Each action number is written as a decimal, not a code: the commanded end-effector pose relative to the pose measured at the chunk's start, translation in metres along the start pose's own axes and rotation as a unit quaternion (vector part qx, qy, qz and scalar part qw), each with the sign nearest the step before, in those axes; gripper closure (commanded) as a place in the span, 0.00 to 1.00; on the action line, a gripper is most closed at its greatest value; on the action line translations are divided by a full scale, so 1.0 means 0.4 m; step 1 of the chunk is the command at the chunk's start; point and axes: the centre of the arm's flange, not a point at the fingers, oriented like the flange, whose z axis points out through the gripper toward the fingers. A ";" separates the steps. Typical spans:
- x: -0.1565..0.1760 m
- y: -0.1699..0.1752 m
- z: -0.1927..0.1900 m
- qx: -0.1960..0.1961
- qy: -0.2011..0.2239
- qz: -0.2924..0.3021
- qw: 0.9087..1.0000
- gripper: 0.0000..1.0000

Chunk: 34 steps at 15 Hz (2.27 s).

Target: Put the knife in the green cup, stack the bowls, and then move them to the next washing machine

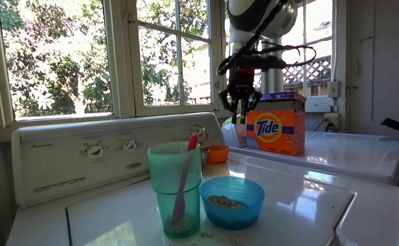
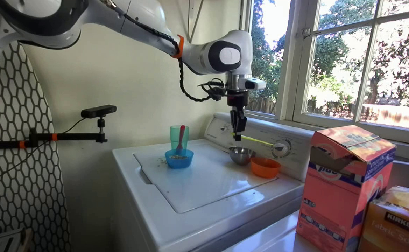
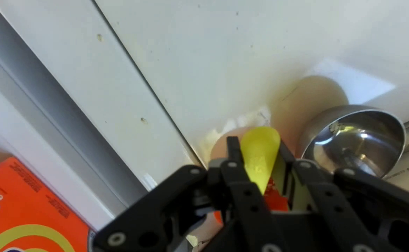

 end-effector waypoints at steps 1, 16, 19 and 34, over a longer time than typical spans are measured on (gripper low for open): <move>-0.066 0.035 -0.063 0.038 -0.080 -0.035 0.995 0.93; -0.145 -0.086 -0.174 0.078 -0.216 -0.089 0.969 0.94; -0.205 -0.142 -0.205 0.116 -0.286 -0.114 0.944 0.94; -0.375 -0.238 -0.156 0.221 -0.449 -0.183 0.846 0.94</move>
